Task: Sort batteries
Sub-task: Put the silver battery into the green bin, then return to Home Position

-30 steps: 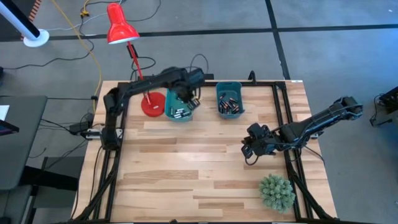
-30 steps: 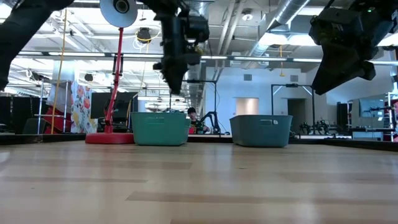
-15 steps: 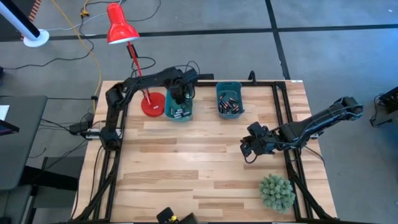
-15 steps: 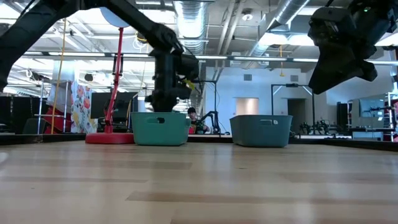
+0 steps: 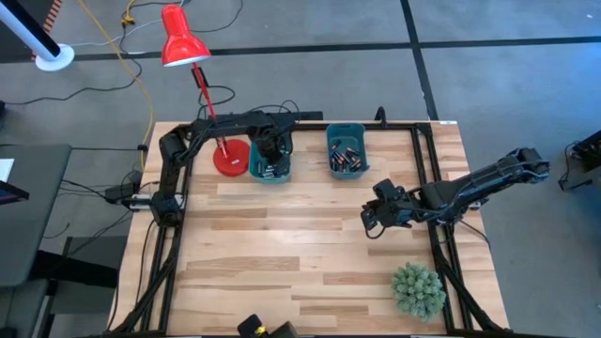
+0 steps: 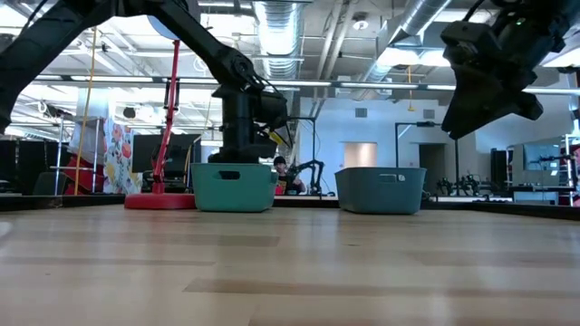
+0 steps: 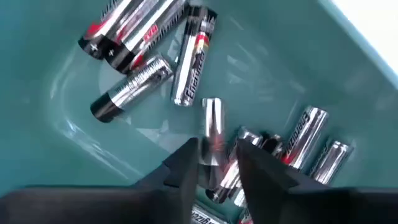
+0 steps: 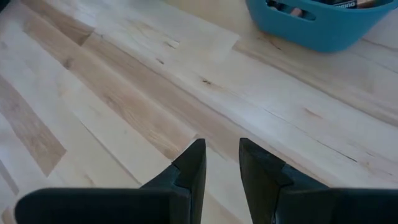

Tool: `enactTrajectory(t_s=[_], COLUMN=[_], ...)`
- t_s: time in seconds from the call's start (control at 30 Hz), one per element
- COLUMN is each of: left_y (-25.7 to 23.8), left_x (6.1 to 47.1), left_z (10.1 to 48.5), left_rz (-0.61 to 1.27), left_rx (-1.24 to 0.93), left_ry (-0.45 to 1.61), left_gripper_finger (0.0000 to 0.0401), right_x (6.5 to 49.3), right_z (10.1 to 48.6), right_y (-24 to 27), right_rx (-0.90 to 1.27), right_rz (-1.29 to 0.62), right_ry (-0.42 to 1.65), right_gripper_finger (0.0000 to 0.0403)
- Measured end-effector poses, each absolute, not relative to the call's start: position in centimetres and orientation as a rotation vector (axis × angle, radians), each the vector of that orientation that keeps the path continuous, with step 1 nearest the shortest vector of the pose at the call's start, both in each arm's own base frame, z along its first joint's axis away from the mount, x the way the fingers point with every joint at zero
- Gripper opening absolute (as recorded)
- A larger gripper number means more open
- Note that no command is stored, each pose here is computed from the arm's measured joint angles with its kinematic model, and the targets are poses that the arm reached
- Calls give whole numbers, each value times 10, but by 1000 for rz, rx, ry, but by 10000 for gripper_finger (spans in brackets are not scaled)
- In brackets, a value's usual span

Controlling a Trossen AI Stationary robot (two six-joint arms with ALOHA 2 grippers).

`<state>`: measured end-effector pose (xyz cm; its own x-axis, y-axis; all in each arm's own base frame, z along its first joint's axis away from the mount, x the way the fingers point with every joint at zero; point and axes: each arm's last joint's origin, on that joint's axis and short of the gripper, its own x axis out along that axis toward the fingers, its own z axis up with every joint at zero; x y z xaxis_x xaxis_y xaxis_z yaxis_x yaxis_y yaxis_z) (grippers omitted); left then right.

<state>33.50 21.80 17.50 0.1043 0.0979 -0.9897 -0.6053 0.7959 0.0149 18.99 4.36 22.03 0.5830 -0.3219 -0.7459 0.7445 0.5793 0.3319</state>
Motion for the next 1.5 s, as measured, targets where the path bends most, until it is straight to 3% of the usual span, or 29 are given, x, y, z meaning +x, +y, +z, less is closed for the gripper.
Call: enactTrajectory(t_s=[0.13, 0.27, 0.93, 1.23, 1.5], left_y=[218, 220, 218, 168, 101], left_x=[336, 337, 345, 339, 346], left_z=[175, 178, 268, 324, 344], left_rz=[548, 548, 539, 421, 338], left_rx=[-451, -444, -361, -201, -48], left_ry=[1368, 1362, 1201, 1087, 1052], left_gripper_finger=[143, 162, 166, 167, 167], right_x=[190, 190, 191, 190, 186], right_z=[220, 220, 221, 221, 218], right_y=[44, 44, 44, 44, 43], right_rx=[689, 686, 692, 678, 305], right_rz=[-682, -681, -675, -672, -538], right_ry=[689, 690, 681, 689, 835], right_gripper_finger=[113, 113, 113, 113, 113])
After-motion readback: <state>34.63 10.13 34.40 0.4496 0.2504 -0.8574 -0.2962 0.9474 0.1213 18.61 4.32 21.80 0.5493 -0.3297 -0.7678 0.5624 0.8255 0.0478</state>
